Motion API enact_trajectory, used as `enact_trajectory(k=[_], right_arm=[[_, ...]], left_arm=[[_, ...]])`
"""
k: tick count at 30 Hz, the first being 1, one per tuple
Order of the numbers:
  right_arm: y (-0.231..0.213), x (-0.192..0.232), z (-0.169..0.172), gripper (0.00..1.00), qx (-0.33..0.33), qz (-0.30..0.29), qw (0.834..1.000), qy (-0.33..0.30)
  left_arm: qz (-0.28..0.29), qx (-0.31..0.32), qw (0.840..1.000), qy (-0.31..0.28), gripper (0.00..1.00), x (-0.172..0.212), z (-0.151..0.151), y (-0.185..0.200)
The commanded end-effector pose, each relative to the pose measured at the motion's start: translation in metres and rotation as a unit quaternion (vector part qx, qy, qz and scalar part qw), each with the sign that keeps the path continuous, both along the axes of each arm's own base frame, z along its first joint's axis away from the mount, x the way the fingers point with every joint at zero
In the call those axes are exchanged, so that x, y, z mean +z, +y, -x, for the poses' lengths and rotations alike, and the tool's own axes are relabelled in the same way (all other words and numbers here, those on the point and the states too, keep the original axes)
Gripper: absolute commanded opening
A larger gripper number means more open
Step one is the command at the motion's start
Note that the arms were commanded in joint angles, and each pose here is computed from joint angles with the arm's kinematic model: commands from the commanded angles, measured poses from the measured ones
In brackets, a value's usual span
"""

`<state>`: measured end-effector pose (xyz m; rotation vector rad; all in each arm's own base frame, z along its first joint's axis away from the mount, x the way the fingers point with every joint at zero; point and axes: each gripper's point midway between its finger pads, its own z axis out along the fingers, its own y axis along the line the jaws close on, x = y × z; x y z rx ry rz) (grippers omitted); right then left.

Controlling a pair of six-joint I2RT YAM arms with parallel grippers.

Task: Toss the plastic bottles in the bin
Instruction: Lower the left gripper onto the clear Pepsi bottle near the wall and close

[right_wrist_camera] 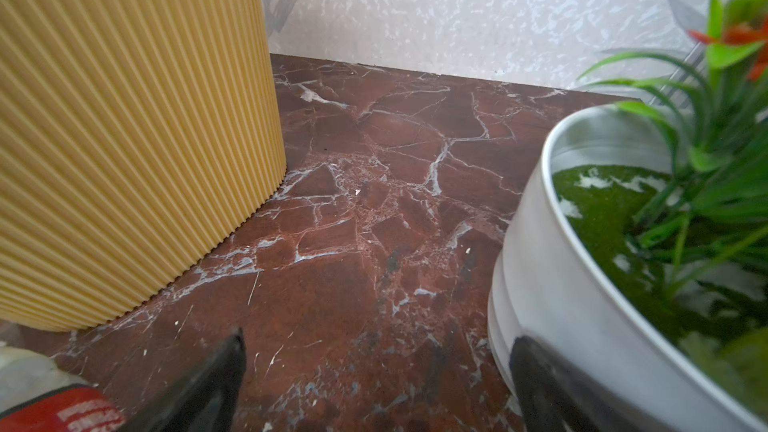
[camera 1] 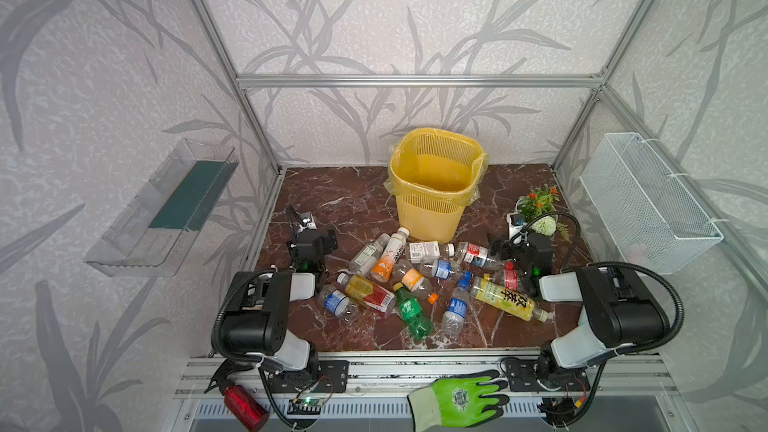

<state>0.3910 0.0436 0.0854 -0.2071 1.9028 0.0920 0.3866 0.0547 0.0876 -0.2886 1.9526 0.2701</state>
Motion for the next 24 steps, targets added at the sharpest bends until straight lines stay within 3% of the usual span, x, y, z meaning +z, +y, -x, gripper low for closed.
enact_trajectory(k=[1, 24], right_arm=[[-0.0018, 0.0081, -0.0069, 0.99, -0.007, -0.002, 1.000, -0.013], [-0.0016, 0.0080, -0.0070, 0.99, -0.005, -0.003, 1.000, -0.012]], left_arm=[[-0.002, 0.003, 1.000, -0.013, 0.99, 0.0067, -0.0014, -0.0001], [-0.005, 0.003, 1.000, -0.010, 0.99, 0.0060, -0.0014, -0.0010]])
